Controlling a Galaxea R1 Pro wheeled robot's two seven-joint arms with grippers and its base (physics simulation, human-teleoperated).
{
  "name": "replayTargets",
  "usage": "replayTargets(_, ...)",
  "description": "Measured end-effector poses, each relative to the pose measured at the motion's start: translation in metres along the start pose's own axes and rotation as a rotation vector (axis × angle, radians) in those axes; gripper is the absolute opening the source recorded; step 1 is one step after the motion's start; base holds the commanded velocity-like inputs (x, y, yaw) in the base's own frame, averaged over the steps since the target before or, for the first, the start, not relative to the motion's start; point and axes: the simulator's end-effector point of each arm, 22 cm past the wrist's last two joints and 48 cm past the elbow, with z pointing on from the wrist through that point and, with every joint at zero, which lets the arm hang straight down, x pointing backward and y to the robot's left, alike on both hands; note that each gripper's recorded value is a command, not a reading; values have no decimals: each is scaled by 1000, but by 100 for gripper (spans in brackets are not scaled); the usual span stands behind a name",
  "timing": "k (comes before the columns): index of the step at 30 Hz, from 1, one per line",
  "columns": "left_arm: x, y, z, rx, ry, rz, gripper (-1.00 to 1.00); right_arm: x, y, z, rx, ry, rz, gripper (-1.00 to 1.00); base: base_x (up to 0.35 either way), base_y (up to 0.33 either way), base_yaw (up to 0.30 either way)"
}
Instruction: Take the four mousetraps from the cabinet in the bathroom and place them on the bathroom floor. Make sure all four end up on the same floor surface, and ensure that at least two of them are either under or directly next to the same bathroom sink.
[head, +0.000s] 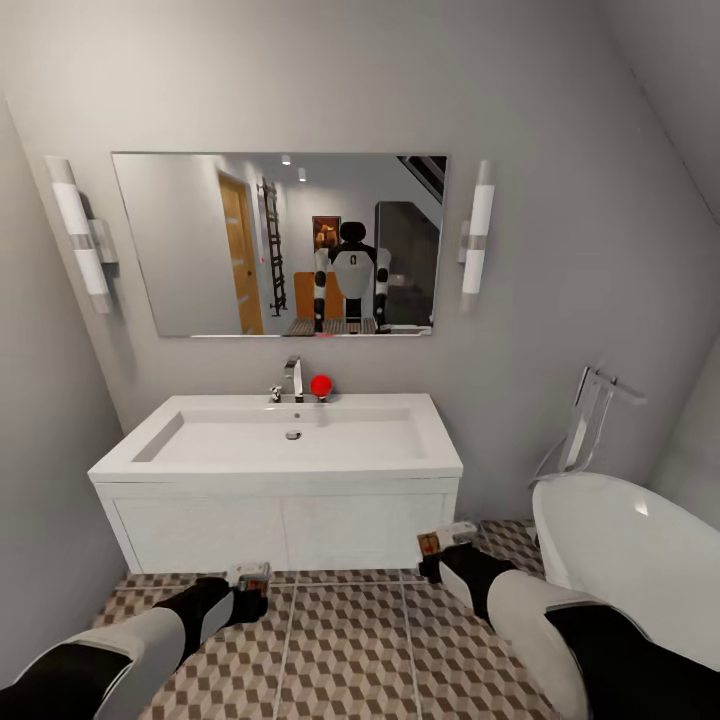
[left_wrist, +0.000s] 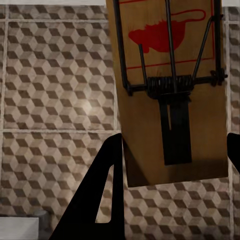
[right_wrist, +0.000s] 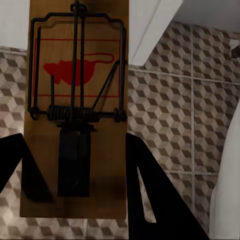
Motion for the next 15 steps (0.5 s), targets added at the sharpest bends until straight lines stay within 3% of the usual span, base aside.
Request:
replayTargets(8, 36, -3, 7, 4, 30, 2, -100, 60, 16, 9, -19, 13, 0, -100, 0, 0, 0)
replayTargets(15, 32, -14, 9, 17, -21, -1, -100, 86, 19, 11, -22, 40, -2, -100, 0, 0, 0)
